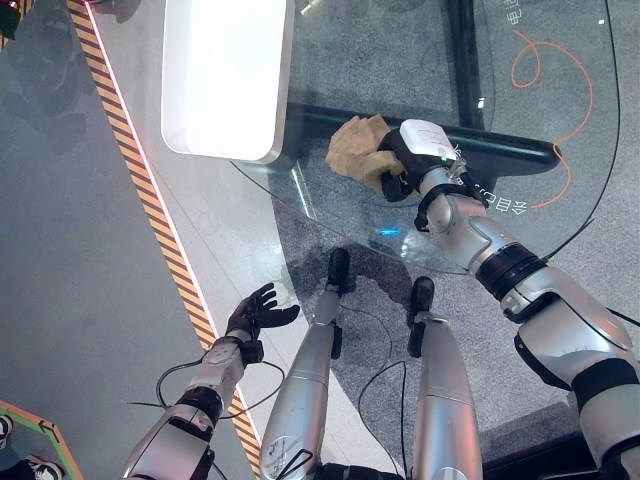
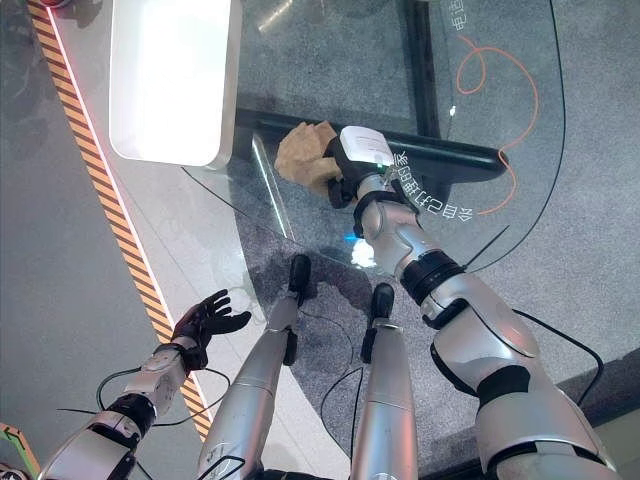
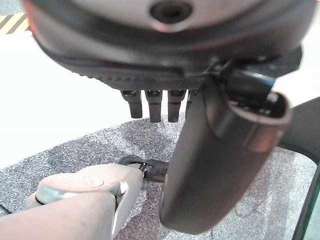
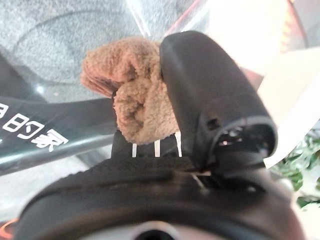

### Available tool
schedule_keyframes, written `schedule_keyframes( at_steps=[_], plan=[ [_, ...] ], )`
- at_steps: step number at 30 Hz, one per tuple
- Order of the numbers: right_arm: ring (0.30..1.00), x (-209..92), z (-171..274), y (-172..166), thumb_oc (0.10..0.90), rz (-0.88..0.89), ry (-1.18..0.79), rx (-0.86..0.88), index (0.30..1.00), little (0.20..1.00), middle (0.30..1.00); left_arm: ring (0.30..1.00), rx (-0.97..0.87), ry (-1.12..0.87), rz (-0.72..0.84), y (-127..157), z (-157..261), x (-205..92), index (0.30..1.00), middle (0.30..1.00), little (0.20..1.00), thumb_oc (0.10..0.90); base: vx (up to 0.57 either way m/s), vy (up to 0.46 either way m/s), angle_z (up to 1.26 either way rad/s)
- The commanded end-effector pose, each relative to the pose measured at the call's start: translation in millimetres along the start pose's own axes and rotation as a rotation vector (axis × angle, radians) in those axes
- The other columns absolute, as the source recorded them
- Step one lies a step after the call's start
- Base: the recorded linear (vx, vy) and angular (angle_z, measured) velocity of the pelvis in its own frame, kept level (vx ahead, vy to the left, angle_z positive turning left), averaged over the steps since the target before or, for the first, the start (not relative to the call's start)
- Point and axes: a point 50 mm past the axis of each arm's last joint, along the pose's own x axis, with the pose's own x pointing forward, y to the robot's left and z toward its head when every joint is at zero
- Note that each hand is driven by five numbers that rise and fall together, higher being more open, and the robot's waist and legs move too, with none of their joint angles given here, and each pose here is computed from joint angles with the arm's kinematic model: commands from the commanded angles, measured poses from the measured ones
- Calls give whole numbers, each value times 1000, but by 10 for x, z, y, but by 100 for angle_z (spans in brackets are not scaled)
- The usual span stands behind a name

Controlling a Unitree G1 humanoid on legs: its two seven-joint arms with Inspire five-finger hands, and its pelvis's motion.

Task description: Wipe the table with a cloth and put it in the basket.

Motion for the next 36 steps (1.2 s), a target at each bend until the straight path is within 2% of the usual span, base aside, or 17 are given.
schedule_keyframes(
  at_steps=[1, 10, 17, 29, 36],
  plan=[
    [300, -60, 559, 242, 100, 153, -276, -12, 300, 200, 300, 900, 63, 31, 17, 93, -33, -9, 900, 900, 900, 800, 0, 0, 0],
    [300, -76, 557, 259, 100, 213, -299, -7, 300, 200, 300, 900, 65, 36, 16, 123, -30, -14, 900, 900, 900, 800, 4, -1, 4],
    [300, -44, 492, 161, 100, 135, -270, 13, 300, 200, 300, 900, 64, 37, 17, 158, -11, -11, 900, 900, 900, 800, 1, -1, 1],
    [300, -26, -260, -449, 100, -482, 98, 189, 300, 200, 300, 900, 37, 35, 34, 192, -88, -41, 900, 900, 900, 800, 0, 0, 0],
    [300, -172, -679, -691, 100, -724, 296, 287, 300, 200, 300, 900, 18, 33, 51, 226, -130, -68, 900, 900, 900, 800, 0, 5, 2]
  ],
)
